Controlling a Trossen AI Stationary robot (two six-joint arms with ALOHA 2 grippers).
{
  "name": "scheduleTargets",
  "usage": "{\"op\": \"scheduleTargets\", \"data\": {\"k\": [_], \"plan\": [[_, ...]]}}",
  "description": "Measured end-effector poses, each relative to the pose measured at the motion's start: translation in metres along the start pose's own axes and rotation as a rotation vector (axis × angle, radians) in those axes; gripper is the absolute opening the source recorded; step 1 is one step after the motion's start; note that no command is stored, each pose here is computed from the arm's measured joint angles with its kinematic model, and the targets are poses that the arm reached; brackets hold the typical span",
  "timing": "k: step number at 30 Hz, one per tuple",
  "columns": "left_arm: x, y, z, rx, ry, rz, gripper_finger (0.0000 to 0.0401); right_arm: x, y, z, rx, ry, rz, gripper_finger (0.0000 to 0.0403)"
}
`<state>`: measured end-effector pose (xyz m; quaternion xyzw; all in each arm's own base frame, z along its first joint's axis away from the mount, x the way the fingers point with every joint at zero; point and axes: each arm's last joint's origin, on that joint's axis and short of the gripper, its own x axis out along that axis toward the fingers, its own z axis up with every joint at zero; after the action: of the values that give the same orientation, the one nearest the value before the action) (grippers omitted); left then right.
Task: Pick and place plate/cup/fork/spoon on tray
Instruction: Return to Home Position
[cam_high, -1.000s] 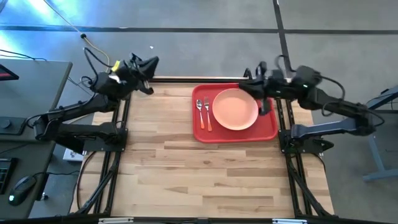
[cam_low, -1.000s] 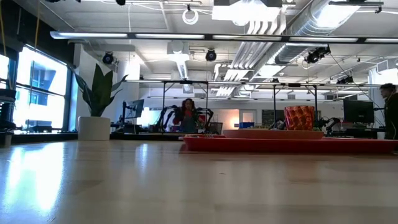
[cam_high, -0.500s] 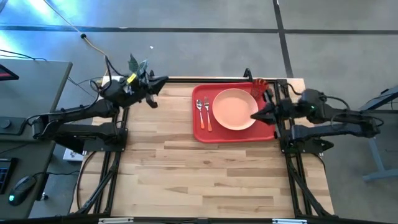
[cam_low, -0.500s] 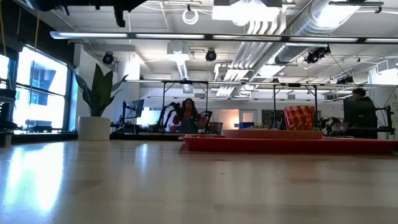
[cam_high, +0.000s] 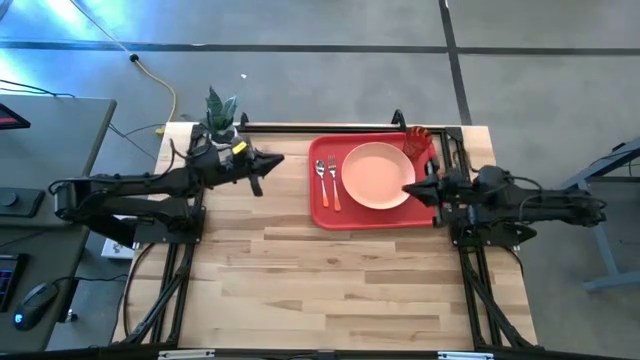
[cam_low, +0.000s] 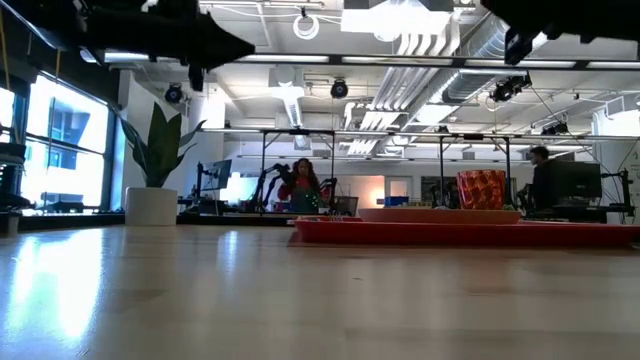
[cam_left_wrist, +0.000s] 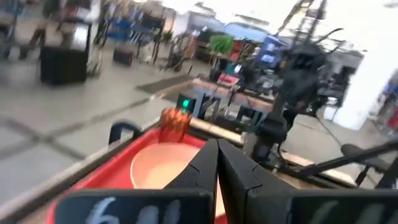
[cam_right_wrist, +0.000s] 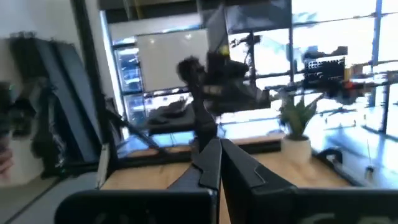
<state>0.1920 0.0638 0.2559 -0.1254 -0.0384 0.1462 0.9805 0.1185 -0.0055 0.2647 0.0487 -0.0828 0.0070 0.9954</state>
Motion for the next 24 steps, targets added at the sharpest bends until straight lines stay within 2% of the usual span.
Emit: {"op": "scheduleTargets", "data": {"k": [4, 8, 12, 17, 24], "plan": [[-0.012, -0.014, 0.009, 0.193, -0.035, -0.094, 0.0, -0.003, 0.004, -0.015, -0.022, -0.048, 0.174, 0.0], [-0.024, -0.021, 0.008, 0.296, 0.016, -0.137, 0.0, -0.01, 0.009, -0.02, -0.005, -0.1, 0.229, 0.0], [-0.03, -0.023, -0.011, 0.273, 0.052, -0.174, 0.0, -0.019, 0.014, -0.021, -0.063, -0.143, 0.273, 0.0], [-0.041, -0.026, -0.039, 0.202, -0.023, -0.186, 0.0, -0.026, 0.015, -0.031, -0.098, -0.157, 0.269, 0.0], [-0.062, -0.026, -0.053, 0.193, -0.089, -0.164, 0.0, -0.029, 0.016, -0.044, -0.091, -0.146, 0.265, 0.0]]}}
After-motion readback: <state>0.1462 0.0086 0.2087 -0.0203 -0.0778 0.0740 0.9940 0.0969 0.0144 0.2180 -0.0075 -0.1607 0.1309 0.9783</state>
